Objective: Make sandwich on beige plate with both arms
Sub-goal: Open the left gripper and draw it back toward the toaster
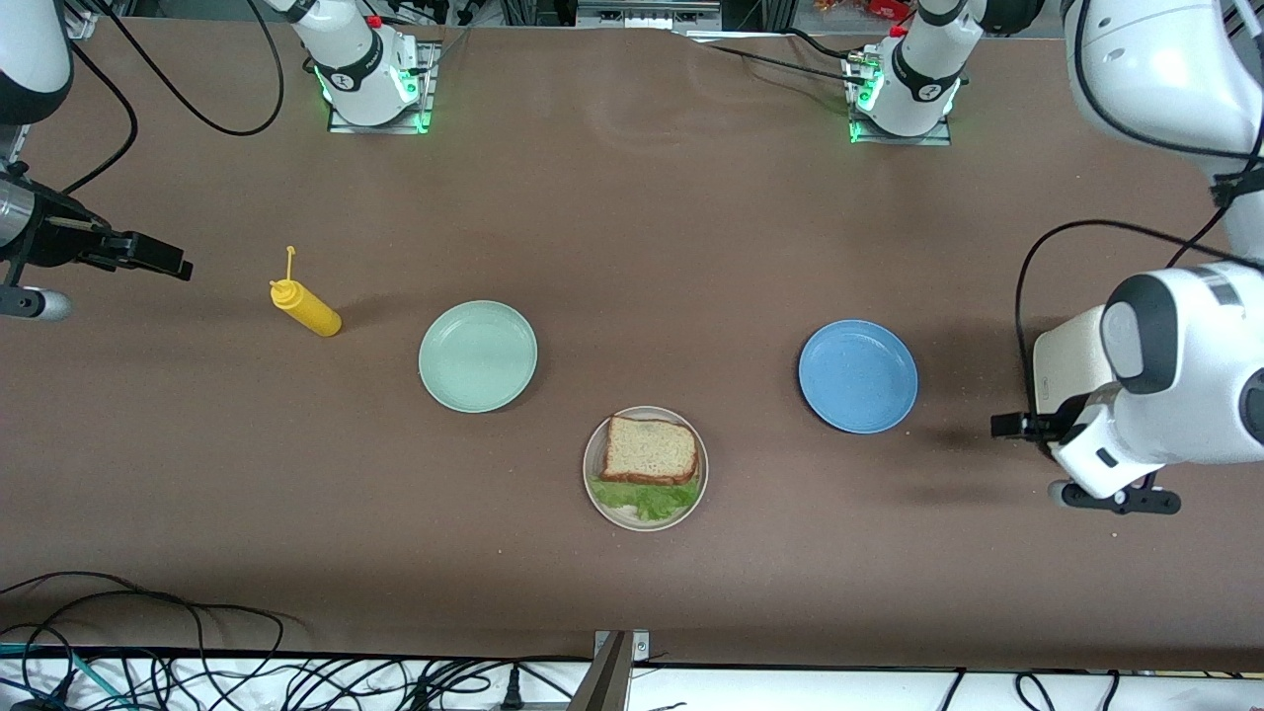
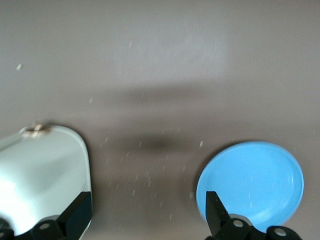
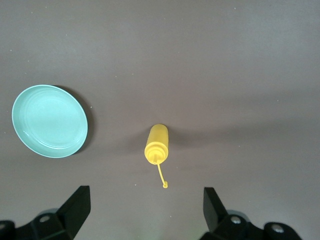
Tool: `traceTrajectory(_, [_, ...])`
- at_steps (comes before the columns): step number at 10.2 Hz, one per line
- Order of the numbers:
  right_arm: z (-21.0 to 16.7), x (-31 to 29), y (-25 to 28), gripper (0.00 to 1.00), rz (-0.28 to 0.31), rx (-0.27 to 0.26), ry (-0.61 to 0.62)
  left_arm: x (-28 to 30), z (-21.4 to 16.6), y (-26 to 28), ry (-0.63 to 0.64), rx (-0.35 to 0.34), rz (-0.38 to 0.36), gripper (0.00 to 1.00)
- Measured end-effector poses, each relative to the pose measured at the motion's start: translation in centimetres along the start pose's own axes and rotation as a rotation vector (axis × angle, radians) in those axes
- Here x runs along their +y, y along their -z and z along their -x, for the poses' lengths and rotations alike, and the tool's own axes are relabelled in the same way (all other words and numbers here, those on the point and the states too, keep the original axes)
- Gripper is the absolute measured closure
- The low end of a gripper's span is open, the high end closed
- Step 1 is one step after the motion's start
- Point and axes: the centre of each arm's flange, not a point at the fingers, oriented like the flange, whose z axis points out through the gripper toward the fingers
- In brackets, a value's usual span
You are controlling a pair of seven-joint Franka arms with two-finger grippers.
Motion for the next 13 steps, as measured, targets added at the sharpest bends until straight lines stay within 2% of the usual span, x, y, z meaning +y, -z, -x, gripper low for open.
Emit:
traceTrajectory(2, [0.0, -0.3, -0.2, 0.0, 0.0, -0.001, 0.003, -0.5, 2.0, 2.4, 0.099, -0.073, -0.023, 0.0])
traceTrajectory(4, [-0.1, -0.3, -0.2, 0.0, 0.0, 0.002, 0.004, -0.2, 2.9, 3.4, 0.158, -0.112, -0.072, 0.0])
traceTrajectory(7, [0.0, -0.7, -0.3, 0.0, 0.007, 0.001, 0.013, 2.8, 4.0, 3.9, 0.087, -0.137, -0.149, 0.0])
traceTrajectory(9, [0.0, -1.0, -0.3, 0.0, 0.049, 0.003, 0.027, 3.9, 5.5, 5.0, 0.072, -0.134, -0.129, 0.0])
traceTrajectory(11, [0.1, -1.8, -0.2, 0.0, 0.058, 0.006, 0.041, 2.9, 7.6, 5.9, 0.07, -0.143, -0.101, 0.0])
traceTrajectory(13, [0.0, -1.9, -0.1, 0.0, 0.058, 0.009, -0.002, 2.6, 10.7, 6.9, 0.004, -0.151, -0.062, 0.0])
